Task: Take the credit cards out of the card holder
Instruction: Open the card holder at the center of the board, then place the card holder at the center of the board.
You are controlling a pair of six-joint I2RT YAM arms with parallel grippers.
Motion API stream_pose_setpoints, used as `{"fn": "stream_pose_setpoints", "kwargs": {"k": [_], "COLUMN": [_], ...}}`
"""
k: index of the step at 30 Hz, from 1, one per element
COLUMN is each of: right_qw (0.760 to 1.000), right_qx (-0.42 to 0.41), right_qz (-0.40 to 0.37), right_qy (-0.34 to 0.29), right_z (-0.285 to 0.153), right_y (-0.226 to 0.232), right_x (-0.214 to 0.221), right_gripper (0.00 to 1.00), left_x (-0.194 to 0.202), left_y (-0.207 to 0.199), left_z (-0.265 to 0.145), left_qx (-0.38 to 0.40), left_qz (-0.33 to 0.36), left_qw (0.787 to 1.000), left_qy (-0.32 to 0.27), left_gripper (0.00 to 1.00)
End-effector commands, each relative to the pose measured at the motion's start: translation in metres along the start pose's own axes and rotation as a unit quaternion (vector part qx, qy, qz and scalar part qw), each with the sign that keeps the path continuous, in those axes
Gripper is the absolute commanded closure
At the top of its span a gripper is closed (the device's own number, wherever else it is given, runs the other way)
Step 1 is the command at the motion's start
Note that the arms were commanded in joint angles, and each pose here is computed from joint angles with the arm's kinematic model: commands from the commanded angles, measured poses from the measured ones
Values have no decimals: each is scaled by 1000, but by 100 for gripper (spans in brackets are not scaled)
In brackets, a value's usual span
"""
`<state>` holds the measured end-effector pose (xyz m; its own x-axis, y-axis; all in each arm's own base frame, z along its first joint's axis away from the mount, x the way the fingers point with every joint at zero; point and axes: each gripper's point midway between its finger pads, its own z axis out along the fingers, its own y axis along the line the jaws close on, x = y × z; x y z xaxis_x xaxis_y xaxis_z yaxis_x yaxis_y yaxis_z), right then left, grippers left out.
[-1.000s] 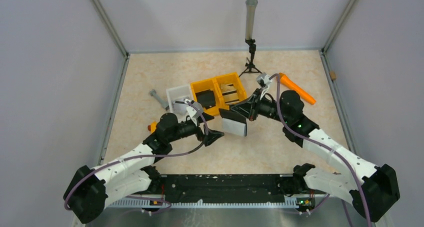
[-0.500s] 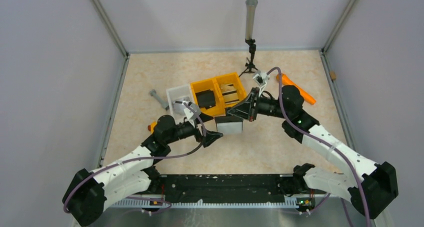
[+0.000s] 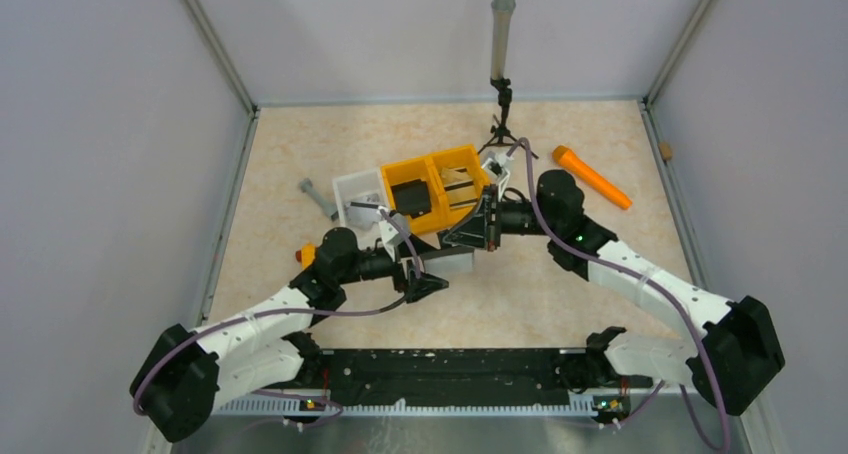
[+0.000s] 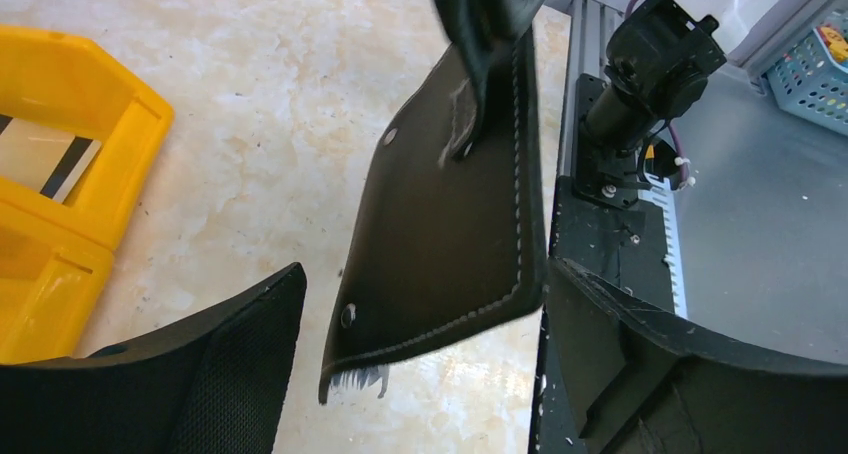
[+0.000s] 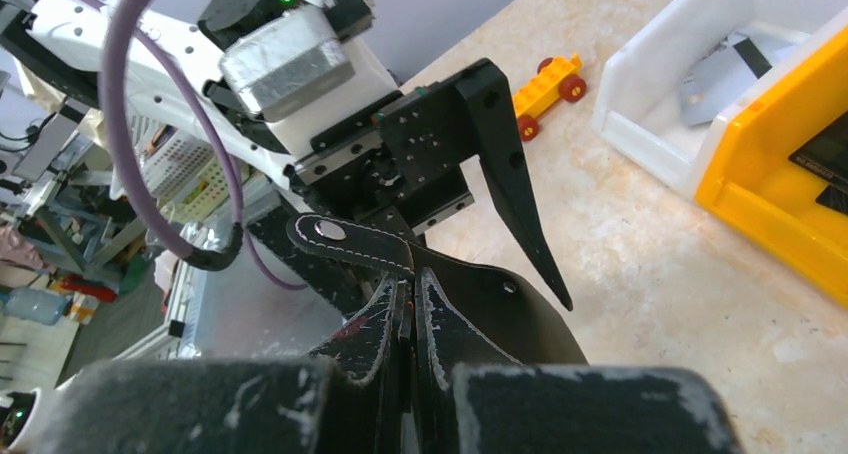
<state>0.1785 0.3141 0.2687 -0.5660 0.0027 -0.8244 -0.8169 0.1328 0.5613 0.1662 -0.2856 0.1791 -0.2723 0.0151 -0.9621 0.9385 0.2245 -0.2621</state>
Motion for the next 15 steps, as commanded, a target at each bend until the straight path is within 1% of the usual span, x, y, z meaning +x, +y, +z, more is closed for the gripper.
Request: {"fn": "stream_pose_setpoints", "kwargs": {"k": [1,3,6,10,15], "right_qw": [999,999,999,999,998], "right_qx": [-24,-25,-26,-26,-34], "right_qz": [-41,-43,-42,-43,-51], "right_qy": [-7,-2,6,12,16], "right_z": [9,12,15,19,24], "right_y": [5,3,2,1,3], "right_x": [-3,1,5,11,16], "right_gripper": [100,100,100,100,100], "left_x": [-31,-32,-32,-32,-32], "left_y": [-8,-7,-7,-9,-10], "left_z": [-1,-3,-4,-3,-1], "left_qx": [16,8,5,12,21], "left_qz": [43,42,43,41,36], "left_qw": [998,998,998,998,998], "left_qy": [-42,-44,-47,-46,-41], "left_gripper": [11,18,33,38,48]}}
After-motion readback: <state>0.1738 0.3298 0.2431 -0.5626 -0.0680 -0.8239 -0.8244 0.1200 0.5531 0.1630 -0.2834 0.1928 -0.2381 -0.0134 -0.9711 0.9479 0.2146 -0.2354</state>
